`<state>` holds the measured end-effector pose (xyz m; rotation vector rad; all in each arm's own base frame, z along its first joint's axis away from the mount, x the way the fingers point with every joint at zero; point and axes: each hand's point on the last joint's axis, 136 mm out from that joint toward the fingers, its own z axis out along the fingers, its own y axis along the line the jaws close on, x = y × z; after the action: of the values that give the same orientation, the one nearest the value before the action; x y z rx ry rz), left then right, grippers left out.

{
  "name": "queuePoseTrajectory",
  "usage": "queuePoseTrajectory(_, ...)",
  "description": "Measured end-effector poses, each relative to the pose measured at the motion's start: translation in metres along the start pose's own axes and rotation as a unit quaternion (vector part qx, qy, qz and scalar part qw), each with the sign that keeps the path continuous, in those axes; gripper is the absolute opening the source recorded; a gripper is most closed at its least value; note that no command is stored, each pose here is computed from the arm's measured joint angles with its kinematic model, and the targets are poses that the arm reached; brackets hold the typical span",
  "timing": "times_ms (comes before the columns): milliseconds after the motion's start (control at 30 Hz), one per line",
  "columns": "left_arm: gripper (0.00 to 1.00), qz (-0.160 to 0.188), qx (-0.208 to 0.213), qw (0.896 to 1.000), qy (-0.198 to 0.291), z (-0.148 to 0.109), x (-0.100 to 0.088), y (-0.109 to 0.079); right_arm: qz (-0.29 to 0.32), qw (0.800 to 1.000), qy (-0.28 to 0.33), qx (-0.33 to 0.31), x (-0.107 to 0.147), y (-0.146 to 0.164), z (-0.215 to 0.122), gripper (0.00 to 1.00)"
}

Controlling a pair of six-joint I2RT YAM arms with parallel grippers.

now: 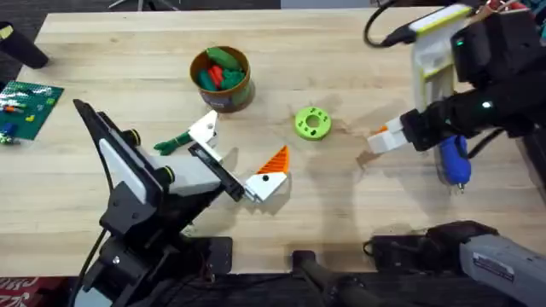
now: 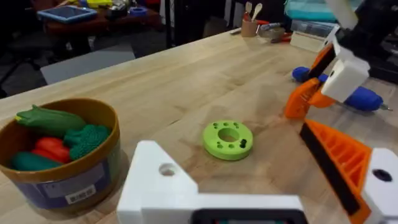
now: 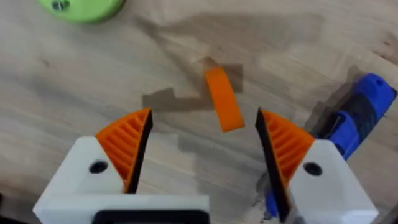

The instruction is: Pick up the gripper from the table and insert it into the empty holder that is missing its gripper. Then pick up a screw, insert it into the mounting hole, and use the screwdriver to tighten it. Finally, clean up the table by picking up the vegetable and placing it into the bucket.

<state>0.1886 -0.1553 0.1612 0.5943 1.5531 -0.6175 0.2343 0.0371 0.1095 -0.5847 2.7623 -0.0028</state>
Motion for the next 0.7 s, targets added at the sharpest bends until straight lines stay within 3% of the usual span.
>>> queuePoseTrajectory(233,0.989,0.0,0.0,1.0,0.0,0.0,0.0,0.0,-0.072,0.996,0.046,-0.016,0.006,0.001,0.022,0.948)
queuePoseTrajectory(500,0.989,0.0,0.0,1.0,0.0,0.0,0.0,0.0,-0.093,0.994,0.047,-0.014,0.002,-0.001,0.029,0.945)
queuePoseTrajectory(700,0.99,0.0,0.0,1.0,0.0,0.0,0.0,0.0,-0.089,0.995,0.05,-0.004,0.004,-0.009,0.029,0.74)
